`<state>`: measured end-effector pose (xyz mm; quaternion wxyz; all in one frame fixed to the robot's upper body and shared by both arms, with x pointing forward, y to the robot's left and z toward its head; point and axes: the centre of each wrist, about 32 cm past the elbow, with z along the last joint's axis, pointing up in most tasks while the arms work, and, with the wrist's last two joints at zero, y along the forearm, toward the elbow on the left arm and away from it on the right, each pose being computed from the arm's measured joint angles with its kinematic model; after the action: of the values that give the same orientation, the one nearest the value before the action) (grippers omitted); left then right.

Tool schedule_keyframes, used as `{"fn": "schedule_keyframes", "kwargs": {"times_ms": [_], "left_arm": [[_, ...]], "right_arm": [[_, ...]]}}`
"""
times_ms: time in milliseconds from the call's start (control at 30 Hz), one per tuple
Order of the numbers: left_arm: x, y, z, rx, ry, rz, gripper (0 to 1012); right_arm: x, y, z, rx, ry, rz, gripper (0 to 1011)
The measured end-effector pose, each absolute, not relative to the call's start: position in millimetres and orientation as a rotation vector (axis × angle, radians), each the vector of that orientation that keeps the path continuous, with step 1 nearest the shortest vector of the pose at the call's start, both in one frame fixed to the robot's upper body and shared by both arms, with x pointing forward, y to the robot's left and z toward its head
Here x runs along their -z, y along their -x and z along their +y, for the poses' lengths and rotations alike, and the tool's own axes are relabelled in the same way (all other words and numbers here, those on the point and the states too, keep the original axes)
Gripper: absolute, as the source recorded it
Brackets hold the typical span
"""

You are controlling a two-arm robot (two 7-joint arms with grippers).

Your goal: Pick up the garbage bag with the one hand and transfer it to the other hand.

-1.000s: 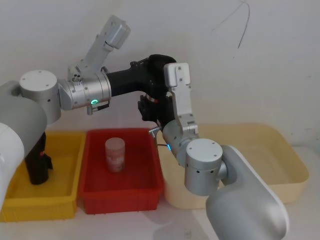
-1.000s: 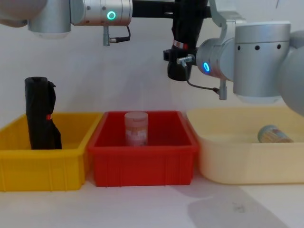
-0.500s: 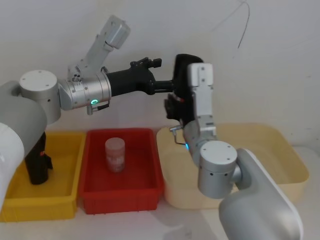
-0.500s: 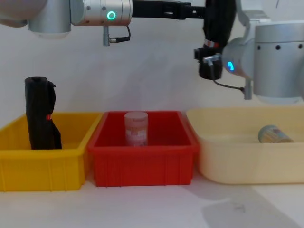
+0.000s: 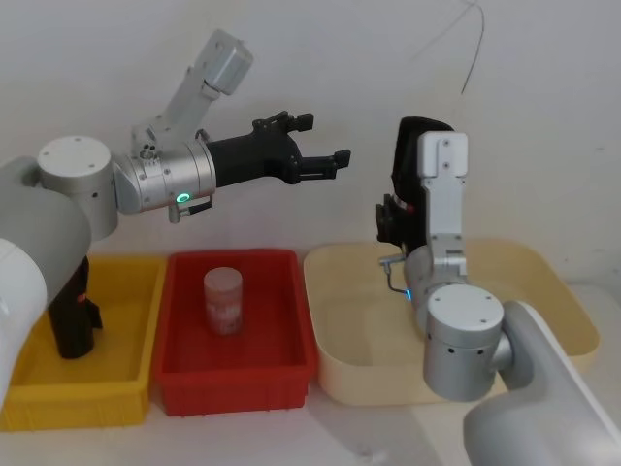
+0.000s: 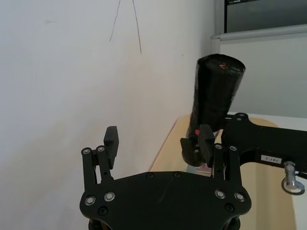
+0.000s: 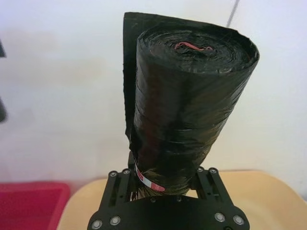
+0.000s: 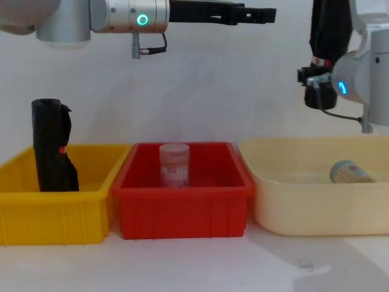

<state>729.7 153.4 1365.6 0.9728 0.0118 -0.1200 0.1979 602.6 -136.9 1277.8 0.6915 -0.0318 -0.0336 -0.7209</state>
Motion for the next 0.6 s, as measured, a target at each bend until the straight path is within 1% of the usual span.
{"fn": "schedule_keyframes", "kwargs": {"times_ms": [67, 100, 167, 267, 300, 367, 500, 567, 600], "left_arm": [[-1365.6, -729.7, 153.4, -0.399, -0.024, -0.242, 1001], [-1365.6, -729.7, 153.4, -0.399, -0.024, -0.242, 1001], [-1365.6, -729.7, 153.4, -0.399, -0.024, -0.242, 1001], [-1365.6, -729.7, 153.4, -0.399, -0.024, -0.242, 1001], [-1365.6, -729.7, 153.4, -0.399, -0.024, -0.242, 1001], [-1365.6, -729.7, 153.4, -0.399, -0.024, -0.242, 1001], [-1365.6, -729.7, 153.4, -0.399, -0.024, -0.242, 1001], [-1365.6, -729.7, 153.4, -0.399, -0.024, -0.242, 1001], [-1365.6, -729.7, 153.4, -0.399, -0.024, -0.242, 1001]], "right_arm": [[-1277.6, -601.0, -139.0, 1.617, 0.079, -0.073, 582], [-1278.1, -599.5, -140.9, 1.622, 0.083, -0.072, 634], [-1278.7, -598.3, -142.3, 1.626, 0.086, -0.073, 670], [-1278.7, -596.0, -144.9, 1.633, 0.094, -0.071, 761], [-1278.5, -595.0, -146.0, 1.637, 0.098, -0.069, 814], [-1278.6, -594.2, -147.0, 1.640, 0.102, -0.068, 848], [-1279.2, -592.1, -149.2, 1.647, 0.107, -0.068, 960], [-1279.4, -591.4, -149.9, 1.649, 0.110, -0.067, 1001], [-1279.4, -591.4, -149.9, 1.649, 0.110, -0.067, 1001]]}}
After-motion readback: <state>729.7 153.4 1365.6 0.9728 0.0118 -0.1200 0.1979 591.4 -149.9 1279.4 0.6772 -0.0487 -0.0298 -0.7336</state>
